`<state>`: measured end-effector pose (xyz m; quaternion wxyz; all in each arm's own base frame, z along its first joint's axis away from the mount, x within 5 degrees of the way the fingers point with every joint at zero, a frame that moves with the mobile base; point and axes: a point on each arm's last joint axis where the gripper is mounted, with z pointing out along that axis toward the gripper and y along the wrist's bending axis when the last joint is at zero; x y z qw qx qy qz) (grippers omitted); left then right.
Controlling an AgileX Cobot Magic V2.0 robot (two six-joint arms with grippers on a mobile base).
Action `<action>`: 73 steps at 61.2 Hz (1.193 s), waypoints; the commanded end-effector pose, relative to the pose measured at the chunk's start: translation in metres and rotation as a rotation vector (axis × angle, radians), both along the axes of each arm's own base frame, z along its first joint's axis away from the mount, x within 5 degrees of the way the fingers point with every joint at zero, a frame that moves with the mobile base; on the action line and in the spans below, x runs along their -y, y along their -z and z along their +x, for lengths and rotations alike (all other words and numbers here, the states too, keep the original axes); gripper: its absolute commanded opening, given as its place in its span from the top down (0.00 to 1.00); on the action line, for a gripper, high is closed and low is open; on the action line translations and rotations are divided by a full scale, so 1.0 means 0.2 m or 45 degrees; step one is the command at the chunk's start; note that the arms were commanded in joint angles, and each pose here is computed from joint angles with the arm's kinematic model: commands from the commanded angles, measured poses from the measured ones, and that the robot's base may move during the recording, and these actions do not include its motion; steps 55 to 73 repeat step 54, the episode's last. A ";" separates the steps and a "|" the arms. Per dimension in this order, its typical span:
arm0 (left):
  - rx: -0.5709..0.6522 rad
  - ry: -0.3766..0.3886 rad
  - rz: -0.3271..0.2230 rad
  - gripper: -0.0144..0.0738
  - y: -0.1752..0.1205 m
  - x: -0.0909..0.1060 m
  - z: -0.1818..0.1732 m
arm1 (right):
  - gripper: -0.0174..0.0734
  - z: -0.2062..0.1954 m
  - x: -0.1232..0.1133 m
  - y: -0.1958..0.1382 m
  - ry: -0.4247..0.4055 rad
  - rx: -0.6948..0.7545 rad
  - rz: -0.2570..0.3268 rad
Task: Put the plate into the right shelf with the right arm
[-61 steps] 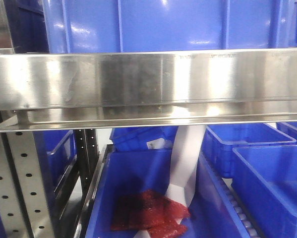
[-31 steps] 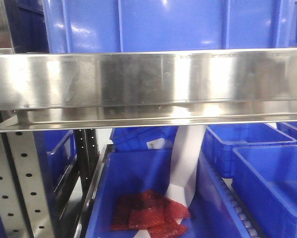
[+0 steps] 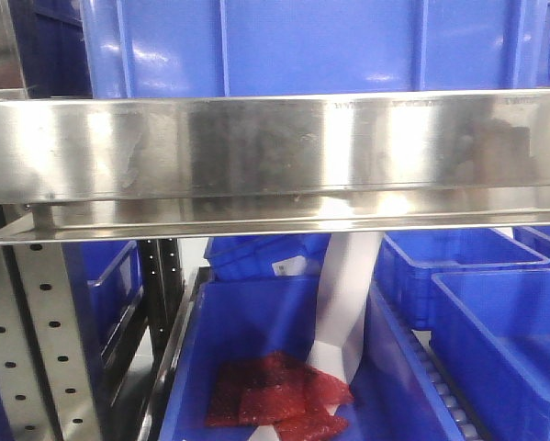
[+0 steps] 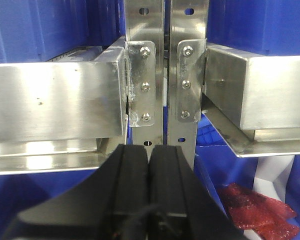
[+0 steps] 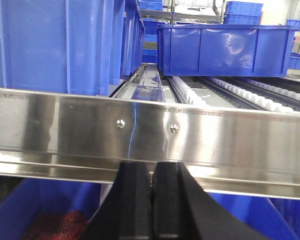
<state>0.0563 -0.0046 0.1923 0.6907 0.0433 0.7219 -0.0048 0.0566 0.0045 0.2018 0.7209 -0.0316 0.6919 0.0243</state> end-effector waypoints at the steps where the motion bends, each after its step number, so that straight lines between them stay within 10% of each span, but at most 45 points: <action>1: 0.108 -0.013 -0.017 0.89 -0.03 -0.01 0.00 | 0.78 -0.01 0.00 -0.05 0.009 0.117 0.004; 73: 0.108 -0.013 -0.017 0.89 -0.03 -0.01 0.00 | 0.78 -0.01 0.00 -0.05 0.009 0.117 0.004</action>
